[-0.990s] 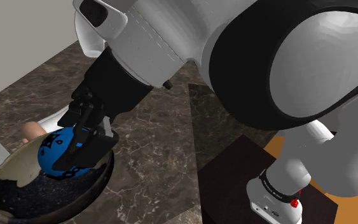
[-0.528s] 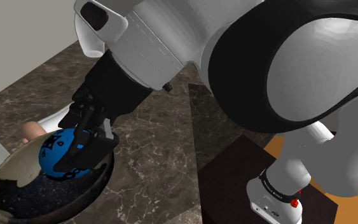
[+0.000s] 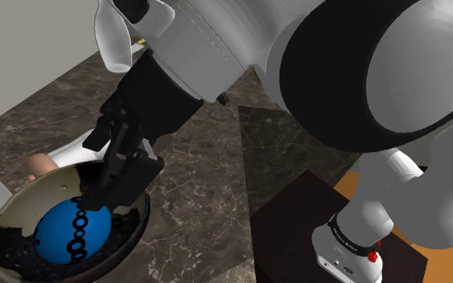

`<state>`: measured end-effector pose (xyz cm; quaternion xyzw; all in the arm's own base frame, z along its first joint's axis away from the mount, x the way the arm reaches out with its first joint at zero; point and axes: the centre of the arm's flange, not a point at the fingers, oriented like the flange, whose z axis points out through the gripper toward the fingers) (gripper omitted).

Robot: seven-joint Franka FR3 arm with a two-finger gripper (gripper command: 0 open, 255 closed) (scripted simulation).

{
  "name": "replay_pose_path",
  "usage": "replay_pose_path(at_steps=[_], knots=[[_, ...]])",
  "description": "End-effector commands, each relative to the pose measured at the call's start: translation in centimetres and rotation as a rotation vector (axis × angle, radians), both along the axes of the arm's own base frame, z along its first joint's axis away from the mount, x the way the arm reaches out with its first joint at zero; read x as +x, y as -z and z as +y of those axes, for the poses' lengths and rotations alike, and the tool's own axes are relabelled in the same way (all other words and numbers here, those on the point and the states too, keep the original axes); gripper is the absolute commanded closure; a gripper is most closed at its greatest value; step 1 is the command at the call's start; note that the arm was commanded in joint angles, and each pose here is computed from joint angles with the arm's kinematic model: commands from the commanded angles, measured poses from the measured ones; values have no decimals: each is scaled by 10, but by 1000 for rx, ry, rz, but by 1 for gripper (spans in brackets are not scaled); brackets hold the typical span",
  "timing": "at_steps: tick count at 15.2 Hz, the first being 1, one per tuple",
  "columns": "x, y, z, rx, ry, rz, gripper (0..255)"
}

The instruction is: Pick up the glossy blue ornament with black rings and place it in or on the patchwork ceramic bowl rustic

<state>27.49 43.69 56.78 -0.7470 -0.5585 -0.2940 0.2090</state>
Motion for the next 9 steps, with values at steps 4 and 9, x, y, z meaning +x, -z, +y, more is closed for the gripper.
replay_pose_path(at_steps=[4,9], knots=[[-8,-25,-21,0,0,0,0],[-8,-25,-21,0,0,0,0]])
